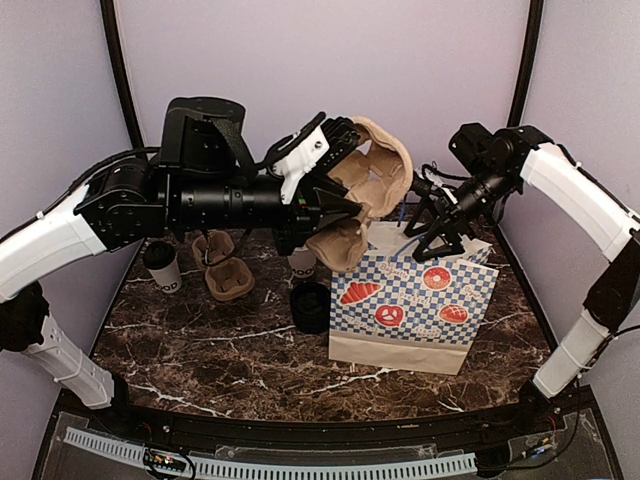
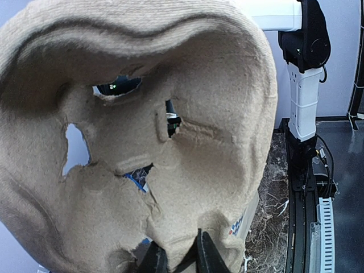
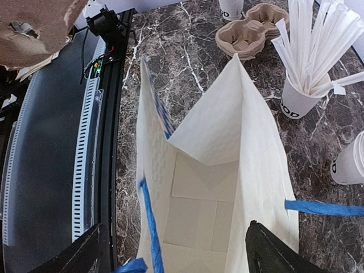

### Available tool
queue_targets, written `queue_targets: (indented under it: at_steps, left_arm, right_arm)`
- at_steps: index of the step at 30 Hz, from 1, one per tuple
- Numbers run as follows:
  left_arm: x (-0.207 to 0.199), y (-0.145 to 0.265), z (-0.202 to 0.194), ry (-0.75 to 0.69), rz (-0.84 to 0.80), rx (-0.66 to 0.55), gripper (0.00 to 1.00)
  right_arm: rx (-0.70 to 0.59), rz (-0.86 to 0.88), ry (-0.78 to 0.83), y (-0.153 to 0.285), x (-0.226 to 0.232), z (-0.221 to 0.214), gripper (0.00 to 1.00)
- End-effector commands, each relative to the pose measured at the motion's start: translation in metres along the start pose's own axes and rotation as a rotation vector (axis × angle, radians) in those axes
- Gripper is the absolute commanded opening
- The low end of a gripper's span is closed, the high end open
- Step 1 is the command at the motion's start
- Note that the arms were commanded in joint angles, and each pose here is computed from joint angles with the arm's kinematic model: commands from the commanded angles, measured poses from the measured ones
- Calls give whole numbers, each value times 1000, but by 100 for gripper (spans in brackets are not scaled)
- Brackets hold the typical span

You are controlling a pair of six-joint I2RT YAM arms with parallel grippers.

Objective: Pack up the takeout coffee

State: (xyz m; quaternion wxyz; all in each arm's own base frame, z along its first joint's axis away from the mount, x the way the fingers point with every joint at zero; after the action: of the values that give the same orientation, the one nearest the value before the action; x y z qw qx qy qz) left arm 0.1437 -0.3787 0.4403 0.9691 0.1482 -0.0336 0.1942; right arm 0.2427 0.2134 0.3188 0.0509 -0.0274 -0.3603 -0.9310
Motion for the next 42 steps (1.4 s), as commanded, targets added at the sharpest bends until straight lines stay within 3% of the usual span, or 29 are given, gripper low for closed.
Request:
queue_targets:
  at_steps: [1,6,18,25,27,29,32,37,42]
  left_arm:
    - [0,16,14,9,1,-69,15]
    - [0,14,12,8,6,-65,15]
    - [0,12,9,11,5,-63,15]
    - [8,7,-7,52,56,-7,14]
    - [21,8,-22,88,117,68,14]
    - [40,13,-56,161,197,219,13]
    - [66,22,-108,376,308,420,12]
    - [47,35,-214,568,332,801,15]
    - [34,43,-272,723,342,983,17]
  right_arm:
    - [-40,61,8,0,8,1,84]
    - [-61,73,-44,-2,3,3,84]
    - [-212,136,-362,7,-37,1,86]
    - [-217,67,-266,28,-21,18,87]
    - [-204,28,-235,35,-17,22,87]
    - [-193,9,-219,39,-14,22,87]
    - [-163,-19,-206,38,-12,17,87]
    - [-129,-48,-172,39,-9,12,87]
    - [-127,-43,-130,39,-5,17,87]
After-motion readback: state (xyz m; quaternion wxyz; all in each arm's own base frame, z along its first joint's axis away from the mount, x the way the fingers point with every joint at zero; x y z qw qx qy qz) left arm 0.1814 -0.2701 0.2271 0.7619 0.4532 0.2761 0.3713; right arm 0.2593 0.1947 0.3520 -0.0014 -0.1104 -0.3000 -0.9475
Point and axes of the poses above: each gripper's point midway between its finger pads, its own y axis back along the fingers, its own x axis along the line the jaws close on, z = x × y, the point moved 5 cm from there along y, back along the fingers, and after that the axes turned 10 degrees about y, right-handed, at the moved point
